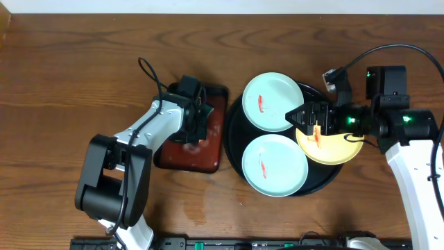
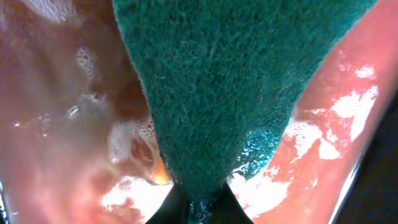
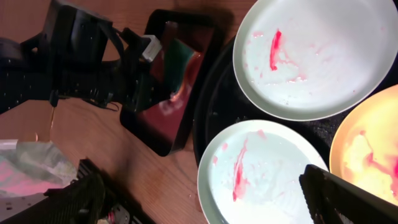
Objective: Clean dirty plates on tray and stack at the side
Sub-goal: 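Grasp the green sponge with the left gripper and lift it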
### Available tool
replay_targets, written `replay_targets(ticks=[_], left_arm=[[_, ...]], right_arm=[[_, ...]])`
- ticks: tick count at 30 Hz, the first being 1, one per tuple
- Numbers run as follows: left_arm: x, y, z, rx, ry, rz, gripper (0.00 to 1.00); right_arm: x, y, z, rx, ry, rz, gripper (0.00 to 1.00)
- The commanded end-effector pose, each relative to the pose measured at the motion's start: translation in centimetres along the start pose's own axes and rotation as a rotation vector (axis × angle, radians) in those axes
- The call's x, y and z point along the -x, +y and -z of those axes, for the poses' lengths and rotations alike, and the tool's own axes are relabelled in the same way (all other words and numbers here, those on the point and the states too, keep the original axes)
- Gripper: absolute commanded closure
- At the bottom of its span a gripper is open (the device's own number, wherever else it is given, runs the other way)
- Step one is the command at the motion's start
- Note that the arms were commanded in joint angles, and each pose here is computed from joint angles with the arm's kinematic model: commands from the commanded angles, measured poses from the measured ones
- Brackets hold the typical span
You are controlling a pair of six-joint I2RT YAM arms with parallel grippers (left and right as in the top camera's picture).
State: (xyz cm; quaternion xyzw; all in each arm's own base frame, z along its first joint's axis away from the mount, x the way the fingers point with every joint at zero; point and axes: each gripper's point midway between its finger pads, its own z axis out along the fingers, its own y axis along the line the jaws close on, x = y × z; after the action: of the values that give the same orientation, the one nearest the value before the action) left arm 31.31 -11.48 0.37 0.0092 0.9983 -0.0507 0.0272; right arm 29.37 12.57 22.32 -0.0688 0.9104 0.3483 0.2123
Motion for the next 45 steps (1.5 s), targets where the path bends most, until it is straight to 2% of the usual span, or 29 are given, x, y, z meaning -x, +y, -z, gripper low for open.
replay_targets(ticks=[1,2,3,4,5,6,8,12,16,19,23,25,26,29,30,37,38,39,40,42,45], left_arm=[[-0.4,1.1,0.3,0.053,0.027,-0.001,0.92],[-0.2,1.0,0.9,0.053,0.026,-0.001,0.92],[0.0,0.8,1.6,0.051,0.02,-0.002,0.83],[0.3,0.7,2.3,0.049,0.014,-0.003,0.6],[0.5,0.6,3.0,0.047,0.006,-0.003,0.5],[0.8,0.4,3.7,0.044,-0.004,-0.004,0.45],[1.6,0.1,5.0,0.035,-0.036,-0.006,0.4],[3.5,-0.6,6.2,0.007,-0.131,-0.012,0.4],[5.8,-0.2,5.4,0.037,-0.219,-0.018,0.4],[6.8,-0.3,3.6,0.035,-0.247,-0.018,0.4],[6.7,-0.1,1.0,0.041,-0.214,-0.017,0.42],[6.6,0.0,0.1,0.046,-0.196,-0.017,0.47],[6.5,0.0,-0.3,0.048,-0.189,-0.017,0.51],[6.2,0.1,-1.0,0.051,-0.166,-0.016,0.86],[6.2,0.2,-1.0,0.051,-0.164,-0.016,0.92],[7.4,-0.4,1.4,0.033,-0.228,-0.019,0.92],[7.8,-0.6,2.3,0.027,-0.251,-0.019,0.77],[8.0,-0.7,3.1,0.02,-0.271,-0.02,0.45],[8.2,-0.8,3.8,0.015,-0.289,-0.021,0.36],[8.1,-0.9,5.2,0.009,-0.31,-0.021,0.31],[6.8,-0.7,6.8,0.014,-0.291,-0.02,0.3]], right_arm=[[0.5,0.7,0.4,0.01,-0.016,0.012,0.01],[0.5,0.7,0.4,0.01,-0.016,0.012,0.01],[0.5,0.7,0.4,0.01,-0.016,0.012,0.01],[0.5,0.7,0.4,0.01,-0.017,0.012,0.01],[0.5,0.7,0.4,0.009,-0.017,0.012,0.01],[0.5,0.7,0.4,0.009,-0.017,0.012,0.01],[0.5,0.7,0.4,0.009,-0.017,0.012,0.01],[0.5,0.7,0.5,0.008,-0.017,0.012,0.01],[0.5,0.6,0.5,0.005,-0.017,0.012,0.01],[0.5,0.7,0.5,0.006,-0.017,0.011,0.01],[0.5,0.7,0.5,0.006,-0.017,0.011,0.01],[0.5,0.6,0.5,0.005,-0.017,0.012,0.01],[0.5,0.6,0.5,0.005,-0.017,0.012,0.01],[0.5,0.7,0.5,0.006,-0.017,0.011,0.01],[0.5,0.7,0.5,0.006,-0.017,0.011,0.01],[0.3,0.6,0.5,0.005,-0.008,0.004,0.01],[0.3,0.6,0.5,0.004,-0.007,0.003,0.01],[0.2,0.6,0.5,0.005,-0.006,0.002,0.01],[0.2,0.6,0.5,0.004,-0.006,0.002,0.01],[0.2,0.6,0.5,0.004,-0.005,0.002,0.01],[0.2,0.6,0.5,0.005,-0.005,0.001,0.01]])
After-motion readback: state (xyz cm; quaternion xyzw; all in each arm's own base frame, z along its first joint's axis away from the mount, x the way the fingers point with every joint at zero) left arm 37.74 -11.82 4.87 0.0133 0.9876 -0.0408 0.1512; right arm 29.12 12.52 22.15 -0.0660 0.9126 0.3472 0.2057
